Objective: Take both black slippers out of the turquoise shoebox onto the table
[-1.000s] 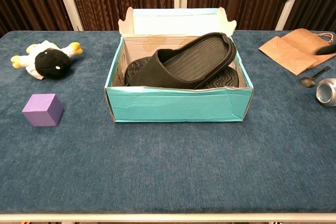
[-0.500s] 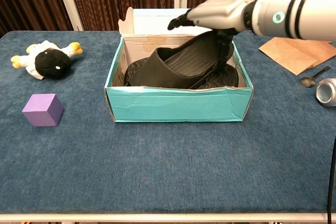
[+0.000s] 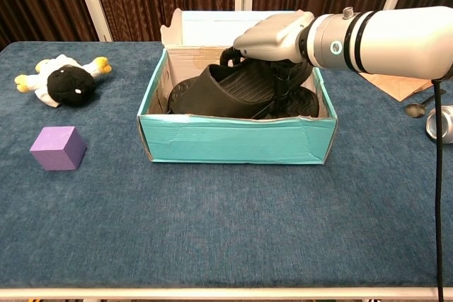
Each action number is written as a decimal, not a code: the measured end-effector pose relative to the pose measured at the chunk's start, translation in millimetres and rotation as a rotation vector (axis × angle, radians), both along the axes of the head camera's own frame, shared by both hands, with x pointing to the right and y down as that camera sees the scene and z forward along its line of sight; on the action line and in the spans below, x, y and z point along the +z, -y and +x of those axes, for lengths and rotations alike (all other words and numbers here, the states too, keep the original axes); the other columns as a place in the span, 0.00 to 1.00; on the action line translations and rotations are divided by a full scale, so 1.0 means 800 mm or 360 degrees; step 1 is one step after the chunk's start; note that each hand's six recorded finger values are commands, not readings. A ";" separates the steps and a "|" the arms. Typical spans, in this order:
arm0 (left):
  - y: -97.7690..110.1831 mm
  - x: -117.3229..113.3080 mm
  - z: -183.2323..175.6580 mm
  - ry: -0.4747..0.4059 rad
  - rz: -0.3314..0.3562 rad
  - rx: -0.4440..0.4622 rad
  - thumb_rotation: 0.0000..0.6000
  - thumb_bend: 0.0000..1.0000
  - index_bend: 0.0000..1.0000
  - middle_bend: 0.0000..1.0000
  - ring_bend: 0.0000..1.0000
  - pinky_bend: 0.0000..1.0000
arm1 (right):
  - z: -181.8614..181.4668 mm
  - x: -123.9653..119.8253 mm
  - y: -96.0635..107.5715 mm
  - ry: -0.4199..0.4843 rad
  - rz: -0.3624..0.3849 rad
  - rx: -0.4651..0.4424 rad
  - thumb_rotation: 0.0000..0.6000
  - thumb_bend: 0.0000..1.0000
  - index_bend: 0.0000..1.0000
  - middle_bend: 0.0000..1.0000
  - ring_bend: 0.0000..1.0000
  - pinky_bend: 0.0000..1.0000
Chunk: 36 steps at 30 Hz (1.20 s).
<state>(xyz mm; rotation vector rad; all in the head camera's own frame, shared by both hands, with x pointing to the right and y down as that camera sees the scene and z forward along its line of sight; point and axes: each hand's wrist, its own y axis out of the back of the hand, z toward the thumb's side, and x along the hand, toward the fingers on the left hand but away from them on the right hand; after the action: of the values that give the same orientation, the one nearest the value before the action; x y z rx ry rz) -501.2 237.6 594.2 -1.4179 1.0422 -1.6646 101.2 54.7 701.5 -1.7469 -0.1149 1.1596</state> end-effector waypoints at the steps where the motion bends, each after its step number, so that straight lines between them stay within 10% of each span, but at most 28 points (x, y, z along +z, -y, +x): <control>1: 0.000 0.000 0.001 -0.0002 0.0000 0.0001 1.00 0.00 0.21 0.17 0.05 0.05 | -0.001 -0.002 0.001 0.0019 0.0000 0.0013 1.00 0.21 0.50 0.38 0.32 0.54; 18: 0.008 0.002 0.005 -0.0014 0.0002 0.0029 1.00 0.00 0.21 0.17 0.05 0.05 | 0.090 -0.095 0.055 0.0453 0.0115 0.0467 1.00 0.21 0.54 0.41 0.33 0.55; 31: 0.011 0.000 0.024 -0.0075 0.0005 0.0081 1.00 0.00 0.21 0.17 0.05 0.05 | 0.369 -0.127 0.027 0.0230 0.0140 0.1087 1.00 0.21 0.53 0.40 0.33 0.52; 36: 0.012 -0.002 0.033 -0.0096 0.0004 0.0101 1.00 0.00 0.21 0.17 0.05 0.05 | 0.412 -0.113 0.023 0.0108 0.0126 0.1148 1.00 0.21 0.50 0.38 0.31 0.49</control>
<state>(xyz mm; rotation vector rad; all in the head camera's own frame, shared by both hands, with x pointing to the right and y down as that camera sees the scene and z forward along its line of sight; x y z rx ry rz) -474.6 228.2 592.7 -1.4927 1.0214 -1.5834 431.2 36.2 610.8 -1.7173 -0.8766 1.5685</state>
